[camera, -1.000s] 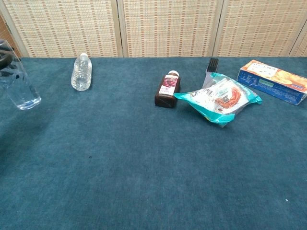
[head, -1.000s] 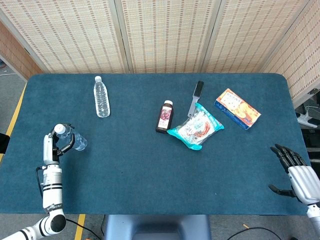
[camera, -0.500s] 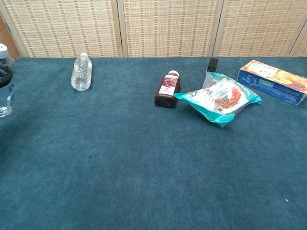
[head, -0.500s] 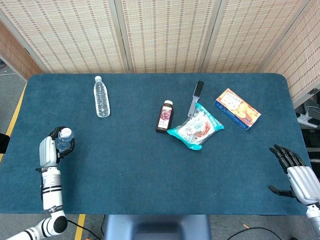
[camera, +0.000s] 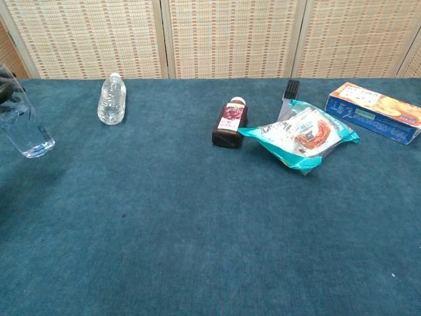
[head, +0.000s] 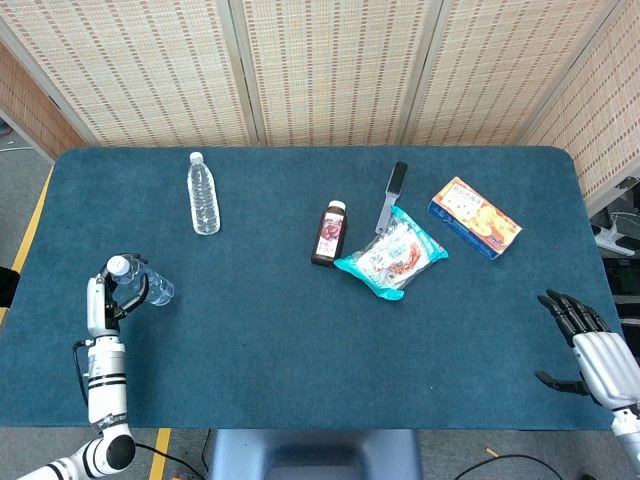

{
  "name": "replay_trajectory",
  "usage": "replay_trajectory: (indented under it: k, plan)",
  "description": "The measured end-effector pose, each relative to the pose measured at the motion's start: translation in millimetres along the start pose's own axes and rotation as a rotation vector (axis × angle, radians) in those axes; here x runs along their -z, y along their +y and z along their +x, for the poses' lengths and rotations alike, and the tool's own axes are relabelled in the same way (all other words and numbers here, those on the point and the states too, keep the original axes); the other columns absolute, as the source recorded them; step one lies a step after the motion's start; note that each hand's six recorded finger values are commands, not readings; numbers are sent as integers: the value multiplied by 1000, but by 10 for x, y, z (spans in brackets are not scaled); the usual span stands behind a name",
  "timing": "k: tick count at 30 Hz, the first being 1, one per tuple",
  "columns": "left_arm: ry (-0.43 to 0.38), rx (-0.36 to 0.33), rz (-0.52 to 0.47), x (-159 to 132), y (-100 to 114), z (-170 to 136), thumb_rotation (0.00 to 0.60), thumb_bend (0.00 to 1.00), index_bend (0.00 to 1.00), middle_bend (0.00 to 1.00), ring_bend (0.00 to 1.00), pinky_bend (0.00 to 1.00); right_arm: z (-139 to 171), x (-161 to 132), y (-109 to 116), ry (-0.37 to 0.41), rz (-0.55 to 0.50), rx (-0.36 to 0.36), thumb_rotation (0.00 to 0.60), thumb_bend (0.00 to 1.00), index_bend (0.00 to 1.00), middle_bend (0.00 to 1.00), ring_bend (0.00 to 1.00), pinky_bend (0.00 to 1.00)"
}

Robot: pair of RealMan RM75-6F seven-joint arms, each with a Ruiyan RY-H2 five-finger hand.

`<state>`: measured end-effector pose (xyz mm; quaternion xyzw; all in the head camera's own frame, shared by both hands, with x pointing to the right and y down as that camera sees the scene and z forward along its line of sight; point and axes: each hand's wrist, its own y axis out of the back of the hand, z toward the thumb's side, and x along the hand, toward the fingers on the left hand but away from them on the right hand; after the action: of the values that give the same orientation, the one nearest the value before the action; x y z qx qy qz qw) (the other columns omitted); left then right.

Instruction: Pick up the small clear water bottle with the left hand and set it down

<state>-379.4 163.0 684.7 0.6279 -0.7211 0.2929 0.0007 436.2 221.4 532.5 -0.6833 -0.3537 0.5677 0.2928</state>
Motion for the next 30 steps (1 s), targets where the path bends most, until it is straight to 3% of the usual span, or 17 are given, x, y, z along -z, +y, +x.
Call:
replay_trajectory:
  k: [5,8,11,14,24,30]
  plan:
    - [-57,-62,300,-65,58,61,600,504,545,539,458,419,0,0,-4,0,1,-3,600,64,0,0,0,114]
    - [-141,-135,388,-281,130,141,600,506,545,541,458,434,3,1,-2,2,2,-3,600,63,0,0,0,114]
    - [-201,-184,391,-471,180,205,600,507,545,541,459,437,8,2,9,2,-1,1,600,63,0,0,0,114]
    - [-216,-189,392,-550,172,238,600,507,546,542,460,438,14,4,16,2,-2,6,600,63,0,0,0,114]
    - [-96,-79,401,-85,-79,15,600,505,556,552,468,438,7,8,17,0,-3,5,600,63,0,0,0,114]
    - [-155,-112,381,-251,-43,62,600,505,556,553,468,438,13,14,27,-2,-6,7,600,63,0,0,0,114]
